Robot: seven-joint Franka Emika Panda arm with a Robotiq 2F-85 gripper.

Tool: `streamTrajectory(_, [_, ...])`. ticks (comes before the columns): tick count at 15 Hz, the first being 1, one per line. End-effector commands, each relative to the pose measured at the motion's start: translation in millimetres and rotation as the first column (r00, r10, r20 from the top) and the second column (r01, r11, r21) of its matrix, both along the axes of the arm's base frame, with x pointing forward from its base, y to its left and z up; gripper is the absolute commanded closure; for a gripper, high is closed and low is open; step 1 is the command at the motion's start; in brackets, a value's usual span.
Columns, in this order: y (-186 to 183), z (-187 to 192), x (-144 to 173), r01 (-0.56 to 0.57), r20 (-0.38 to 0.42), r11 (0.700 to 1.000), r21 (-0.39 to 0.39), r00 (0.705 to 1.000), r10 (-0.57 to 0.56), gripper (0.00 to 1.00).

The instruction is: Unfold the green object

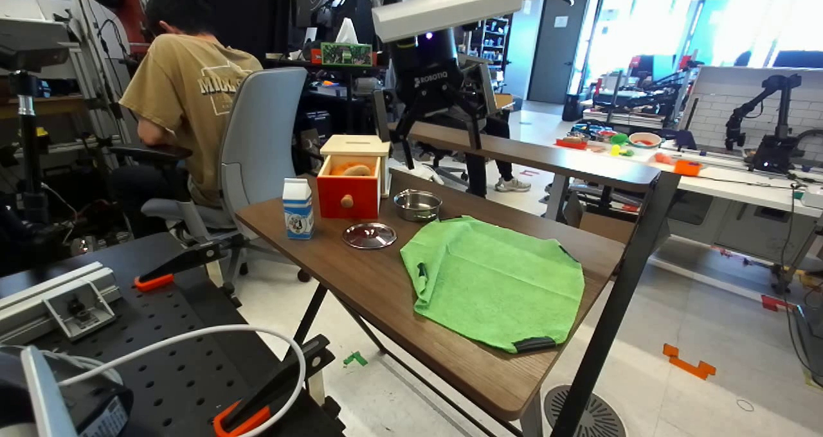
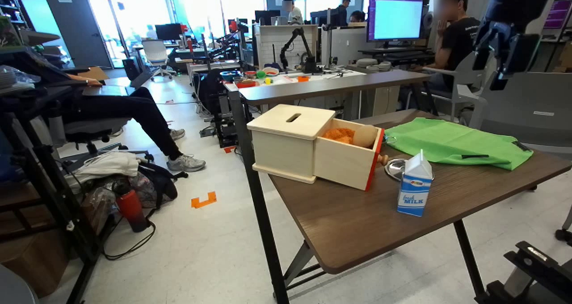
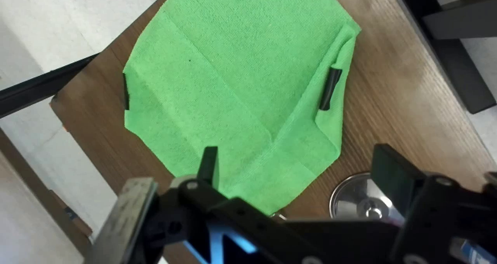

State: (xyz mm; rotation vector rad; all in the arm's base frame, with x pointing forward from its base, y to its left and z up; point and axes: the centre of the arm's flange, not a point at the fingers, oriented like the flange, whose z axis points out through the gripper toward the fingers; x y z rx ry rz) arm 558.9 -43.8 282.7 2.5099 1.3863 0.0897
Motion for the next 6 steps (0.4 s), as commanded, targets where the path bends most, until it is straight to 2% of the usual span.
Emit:
streamTrajectory(1, [-6,26,45,0.086,0.014,0.995,0.058,0.996,-0.086,0.0])
streamTrajectory(2, [-7,32,55,0.112,0.007,0.99,0.081,0.994,-0.113,0.0])
streamTrajectory(3, [-2,21,24,0.076,0.022,0.996,0.052,0.997,-0.078,0.0])
streamTrajectory(6, [-1,22,28,0.081,0.018,0.995,0.053,0.996,-0.082,0.0])
